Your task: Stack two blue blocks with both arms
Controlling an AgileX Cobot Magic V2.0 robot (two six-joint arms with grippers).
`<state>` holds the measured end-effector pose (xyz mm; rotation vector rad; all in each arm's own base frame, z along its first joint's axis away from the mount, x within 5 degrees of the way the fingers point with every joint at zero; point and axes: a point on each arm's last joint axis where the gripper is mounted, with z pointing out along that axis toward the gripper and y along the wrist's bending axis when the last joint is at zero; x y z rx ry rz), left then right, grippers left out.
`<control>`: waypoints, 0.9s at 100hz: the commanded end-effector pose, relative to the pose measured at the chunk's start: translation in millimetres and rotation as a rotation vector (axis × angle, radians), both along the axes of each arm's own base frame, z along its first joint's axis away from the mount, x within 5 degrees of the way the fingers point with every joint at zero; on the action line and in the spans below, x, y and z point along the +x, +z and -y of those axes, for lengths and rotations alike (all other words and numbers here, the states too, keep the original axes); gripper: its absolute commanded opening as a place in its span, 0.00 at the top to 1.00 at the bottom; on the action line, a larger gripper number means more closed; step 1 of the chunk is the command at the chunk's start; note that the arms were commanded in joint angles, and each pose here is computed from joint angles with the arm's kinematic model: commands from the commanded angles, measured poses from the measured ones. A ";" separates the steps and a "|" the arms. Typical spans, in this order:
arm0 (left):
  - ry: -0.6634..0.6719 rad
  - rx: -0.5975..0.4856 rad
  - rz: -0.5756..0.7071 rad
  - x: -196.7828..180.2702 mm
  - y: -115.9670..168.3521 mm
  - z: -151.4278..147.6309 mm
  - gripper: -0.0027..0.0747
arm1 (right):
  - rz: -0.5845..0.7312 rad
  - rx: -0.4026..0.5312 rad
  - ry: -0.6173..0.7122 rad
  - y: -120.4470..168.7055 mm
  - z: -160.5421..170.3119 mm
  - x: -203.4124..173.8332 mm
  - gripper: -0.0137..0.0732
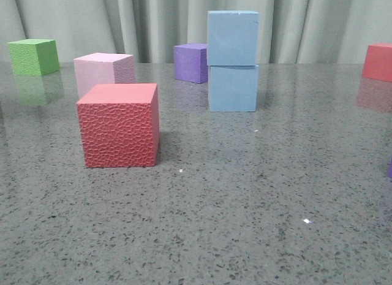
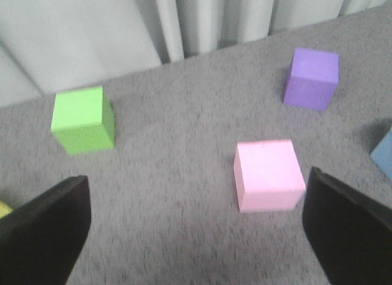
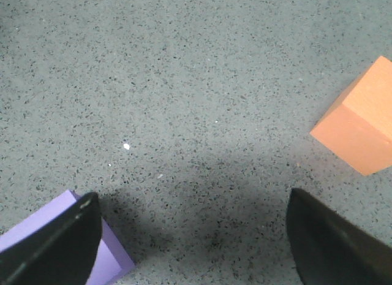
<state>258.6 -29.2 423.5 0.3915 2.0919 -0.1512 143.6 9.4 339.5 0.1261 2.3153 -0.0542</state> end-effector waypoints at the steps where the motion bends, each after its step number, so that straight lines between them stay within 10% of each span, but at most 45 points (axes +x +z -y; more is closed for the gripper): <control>1: 0.038 -0.062 0.081 -22.8 6.5 -1.7 0.11 | 0.094 -0.026 0.012 13.3 2.0 2.0 0.14; 90: 0.071 -0.125 -0.018 -128.3 -66.9 -3.4 0.11 | 0.067 -0.029 0.003 11.4 2.8 0.4 0.14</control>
